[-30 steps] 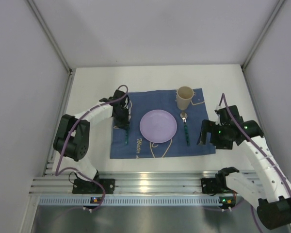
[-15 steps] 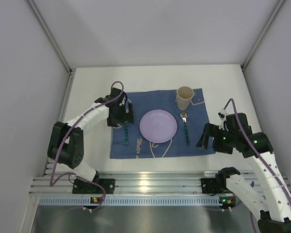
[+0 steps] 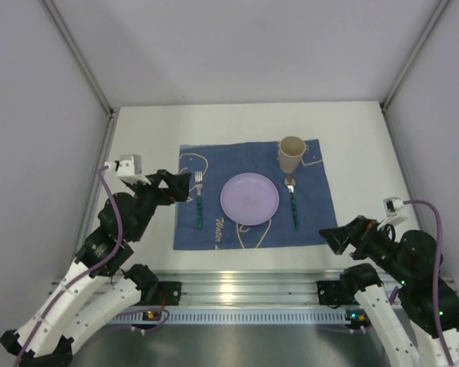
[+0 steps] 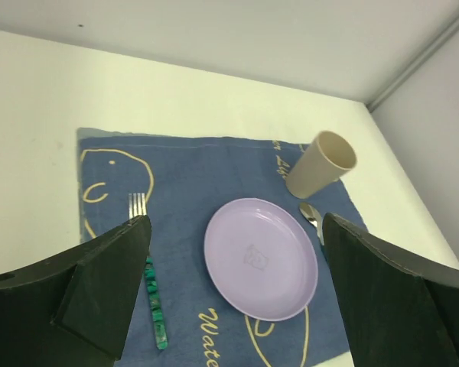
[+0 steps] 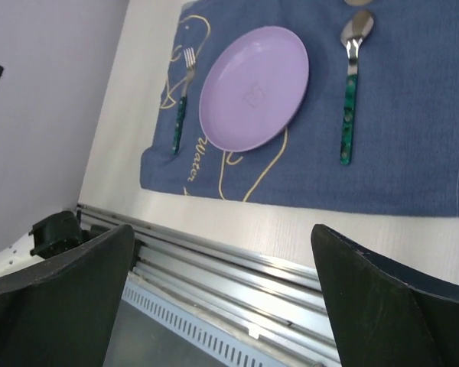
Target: Set the dinner table for one person
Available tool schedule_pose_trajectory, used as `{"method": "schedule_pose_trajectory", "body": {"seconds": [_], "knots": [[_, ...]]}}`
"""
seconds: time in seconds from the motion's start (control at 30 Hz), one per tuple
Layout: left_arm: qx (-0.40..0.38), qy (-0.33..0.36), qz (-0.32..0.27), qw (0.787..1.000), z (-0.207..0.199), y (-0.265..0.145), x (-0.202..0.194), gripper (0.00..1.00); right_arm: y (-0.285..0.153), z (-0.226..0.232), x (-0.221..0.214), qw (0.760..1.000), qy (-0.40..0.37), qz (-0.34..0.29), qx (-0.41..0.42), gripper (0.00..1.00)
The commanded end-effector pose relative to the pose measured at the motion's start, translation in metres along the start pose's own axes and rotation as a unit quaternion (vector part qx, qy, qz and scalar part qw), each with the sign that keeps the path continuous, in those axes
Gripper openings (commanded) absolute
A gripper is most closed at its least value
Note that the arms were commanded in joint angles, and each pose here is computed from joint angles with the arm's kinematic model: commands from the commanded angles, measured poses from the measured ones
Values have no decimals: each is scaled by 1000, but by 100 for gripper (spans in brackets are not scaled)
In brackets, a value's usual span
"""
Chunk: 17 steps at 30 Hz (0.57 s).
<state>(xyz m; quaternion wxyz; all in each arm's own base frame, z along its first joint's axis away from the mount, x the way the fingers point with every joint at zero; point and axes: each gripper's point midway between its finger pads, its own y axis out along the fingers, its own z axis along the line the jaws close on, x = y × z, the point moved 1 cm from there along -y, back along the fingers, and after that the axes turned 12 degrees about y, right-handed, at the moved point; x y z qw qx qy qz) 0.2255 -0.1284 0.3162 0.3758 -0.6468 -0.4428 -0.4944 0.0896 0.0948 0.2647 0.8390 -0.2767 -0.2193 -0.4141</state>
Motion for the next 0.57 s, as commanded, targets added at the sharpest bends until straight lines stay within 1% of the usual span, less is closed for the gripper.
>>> {"method": "schedule_pose_trajectory", "body": {"seconds": [0.0,0.1,0.17,0.37,0.4,0.43,0.47,0.5,0.53], "knots": [[77,30,32,996,29,3,-20,99,-2,-13,-11,999,43,-2,-16,100],[93,38,58,993,36,-9,-23,99,-7,-22,-10,997,61,-25,-33,100],[101,35,53,993,41,-17,-21,99,-7,-27,-13,996,69,-23,-44,100],[121,31,53,991,53,-35,-24,99,1,-37,-22,993,87,10,-76,100],[125,32,55,990,55,-36,-24,99,1,-36,-24,994,81,18,-74,100],[134,37,61,988,59,-39,-26,99,7,-32,-36,995,68,56,-49,100],[137,38,59,988,60,-41,-23,99,13,-26,-34,995,63,64,-34,100],[138,54,60,987,62,-42,-22,99,13,-24,-34,995,61,68,-32,100],[138,63,60,987,63,-43,-20,99,14,-24,-28,995,68,54,-41,100]]}}
